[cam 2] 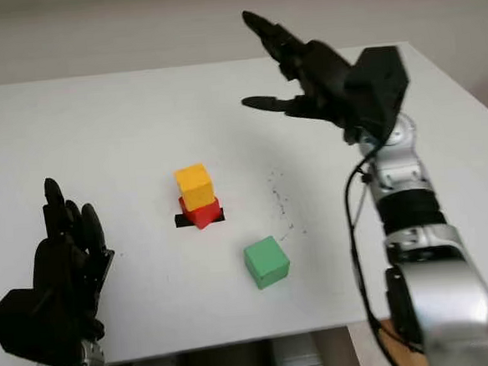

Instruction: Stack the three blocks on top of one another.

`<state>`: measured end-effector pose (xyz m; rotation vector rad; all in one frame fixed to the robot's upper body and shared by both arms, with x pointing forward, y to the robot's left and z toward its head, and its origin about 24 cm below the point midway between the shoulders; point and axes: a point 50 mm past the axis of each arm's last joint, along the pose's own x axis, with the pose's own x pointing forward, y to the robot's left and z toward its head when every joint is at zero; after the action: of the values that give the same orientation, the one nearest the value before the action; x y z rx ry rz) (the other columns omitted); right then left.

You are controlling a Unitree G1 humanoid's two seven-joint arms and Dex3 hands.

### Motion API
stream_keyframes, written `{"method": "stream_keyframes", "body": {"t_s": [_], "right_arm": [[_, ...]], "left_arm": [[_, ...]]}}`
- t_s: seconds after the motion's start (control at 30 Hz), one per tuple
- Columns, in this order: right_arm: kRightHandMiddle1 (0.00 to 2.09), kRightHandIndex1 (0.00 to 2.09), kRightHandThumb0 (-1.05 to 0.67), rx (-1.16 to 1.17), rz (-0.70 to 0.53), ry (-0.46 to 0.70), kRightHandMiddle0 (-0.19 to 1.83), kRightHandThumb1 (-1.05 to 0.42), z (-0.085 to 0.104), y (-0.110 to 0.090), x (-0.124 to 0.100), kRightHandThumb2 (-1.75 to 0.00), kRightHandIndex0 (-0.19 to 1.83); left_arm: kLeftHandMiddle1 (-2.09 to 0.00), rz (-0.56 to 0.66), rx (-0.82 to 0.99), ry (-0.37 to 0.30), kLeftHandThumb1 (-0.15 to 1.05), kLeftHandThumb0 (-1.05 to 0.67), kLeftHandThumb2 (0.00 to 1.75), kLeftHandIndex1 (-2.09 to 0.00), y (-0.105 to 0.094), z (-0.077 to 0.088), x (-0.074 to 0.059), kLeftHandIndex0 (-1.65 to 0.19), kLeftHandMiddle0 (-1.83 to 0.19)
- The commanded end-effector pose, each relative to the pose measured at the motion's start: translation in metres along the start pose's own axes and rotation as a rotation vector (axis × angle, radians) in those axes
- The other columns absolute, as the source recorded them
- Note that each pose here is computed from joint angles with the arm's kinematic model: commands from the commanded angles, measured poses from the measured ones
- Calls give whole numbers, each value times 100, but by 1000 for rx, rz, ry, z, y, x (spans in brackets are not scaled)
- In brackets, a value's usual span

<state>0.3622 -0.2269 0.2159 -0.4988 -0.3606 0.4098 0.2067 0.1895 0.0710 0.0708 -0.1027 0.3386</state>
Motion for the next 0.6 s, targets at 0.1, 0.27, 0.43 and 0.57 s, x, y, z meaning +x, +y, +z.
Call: {"method": "stream_keyframes", "body": {"t_s": [0.1,0.27,0.43,0.57], "right_arm": [[19,12,-68,-152,72,34,35,-87,11,0,-32,-5,21],[13,9,-69,-301,127,40,45,-87,22,14,-58,-5,28],[8,5,-62,-349,210,33,43,-86,27,30,-75,-5,23],[6,4,-64,-480,265,5,41,-88,31,41,-85,-6,19]], "left_arm": [[-4,-26,1,-15,105,-70,66,-3,0,4,3,19,18],[-5,-24,-14,-21,105,-71,62,-2,1,6,4,18,18],[-6,-25,19,-22,105,-73,62,-4,5,9,6,16,16],[-5,-37,38,-24,105,-73,63,-4,7,12,10,16,17]]}}
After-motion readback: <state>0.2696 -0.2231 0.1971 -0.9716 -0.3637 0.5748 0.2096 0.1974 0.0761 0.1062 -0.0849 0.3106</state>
